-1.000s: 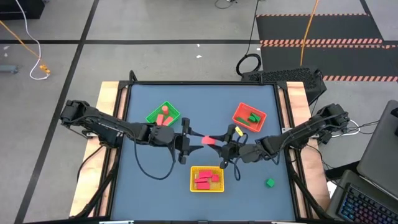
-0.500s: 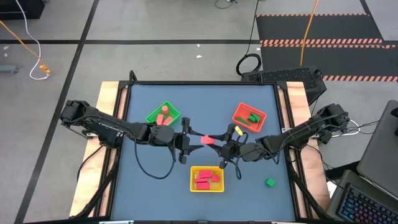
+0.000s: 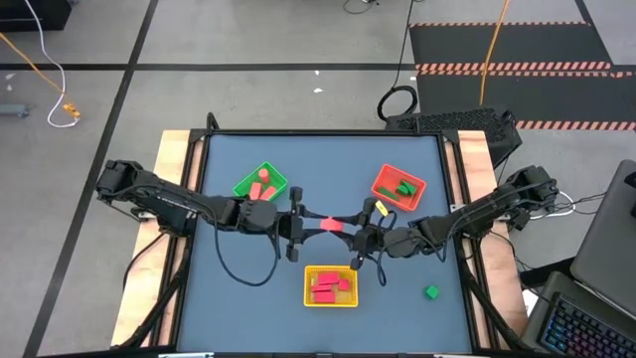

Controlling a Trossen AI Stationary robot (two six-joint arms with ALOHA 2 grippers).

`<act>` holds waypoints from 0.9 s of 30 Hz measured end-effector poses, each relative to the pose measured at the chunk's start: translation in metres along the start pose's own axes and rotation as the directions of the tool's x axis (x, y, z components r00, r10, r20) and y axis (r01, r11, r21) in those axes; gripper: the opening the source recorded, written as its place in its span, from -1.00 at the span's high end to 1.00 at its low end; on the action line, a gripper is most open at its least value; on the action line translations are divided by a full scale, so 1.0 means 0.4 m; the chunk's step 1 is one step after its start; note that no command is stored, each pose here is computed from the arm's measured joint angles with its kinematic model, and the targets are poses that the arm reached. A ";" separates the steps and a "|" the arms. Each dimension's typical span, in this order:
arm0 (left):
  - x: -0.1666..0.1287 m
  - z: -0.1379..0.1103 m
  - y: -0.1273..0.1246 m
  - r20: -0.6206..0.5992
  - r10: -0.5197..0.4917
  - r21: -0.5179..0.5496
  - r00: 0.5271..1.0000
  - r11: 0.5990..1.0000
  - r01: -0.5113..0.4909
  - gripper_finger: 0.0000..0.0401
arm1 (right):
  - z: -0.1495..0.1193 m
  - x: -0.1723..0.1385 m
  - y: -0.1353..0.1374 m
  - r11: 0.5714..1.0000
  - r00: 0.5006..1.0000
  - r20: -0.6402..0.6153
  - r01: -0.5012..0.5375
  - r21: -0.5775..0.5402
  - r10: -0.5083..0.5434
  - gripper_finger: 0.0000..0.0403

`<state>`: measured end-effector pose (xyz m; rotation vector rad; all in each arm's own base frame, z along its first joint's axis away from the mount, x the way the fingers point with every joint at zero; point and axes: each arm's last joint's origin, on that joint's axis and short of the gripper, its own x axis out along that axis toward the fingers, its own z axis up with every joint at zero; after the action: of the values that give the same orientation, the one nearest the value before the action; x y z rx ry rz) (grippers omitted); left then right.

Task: Sort & place blocks by color
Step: Put the orange block into the green bin

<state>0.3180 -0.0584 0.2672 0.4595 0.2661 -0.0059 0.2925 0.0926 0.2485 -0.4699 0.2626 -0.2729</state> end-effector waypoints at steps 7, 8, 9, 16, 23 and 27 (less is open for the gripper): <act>-0.001 0.001 0.001 0.002 0.000 0.006 1.000 1.000 0.000 0.39 | 0.007 0.000 -0.002 1.000 1.000 0.026 0.005 0.019 -0.006 0.23; 0.000 -0.001 0.001 -0.010 0.008 0.008 1.000 1.000 -0.008 0.39 | 0.010 0.000 -0.003 1.000 0.999 0.033 0.008 0.025 -0.008 0.19; 0.000 -0.005 0.001 -0.026 0.017 0.012 0.999 1.000 -0.017 0.39 | 0.011 0.000 -0.004 1.000 0.999 0.034 0.011 0.025 -0.012 0.16; -0.013 -0.019 0.009 -0.140 0.119 0.044 0.983 0.992 -0.114 0.39 | 0.005 0.000 -0.005 0.999 0.999 0.002 0.040 -0.015 -0.040 -0.02; -0.089 -0.042 0.048 -0.377 0.330 0.097 0.866 0.943 -0.317 0.39 | -0.010 -0.001 -0.004 0.996 0.993 -0.066 0.093 0.003 -0.093 -0.16; -0.153 -0.075 0.092 -0.522 0.372 0.020 0.768 0.905 -0.425 0.39 | -0.018 -0.002 -0.001 0.996 0.993 -0.090 0.084 0.041 -0.080 -0.16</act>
<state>0.2538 -0.0155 0.2730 0.4039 0.6931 0.5599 0.2895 0.0897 0.2425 -0.4254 0.3229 -0.3802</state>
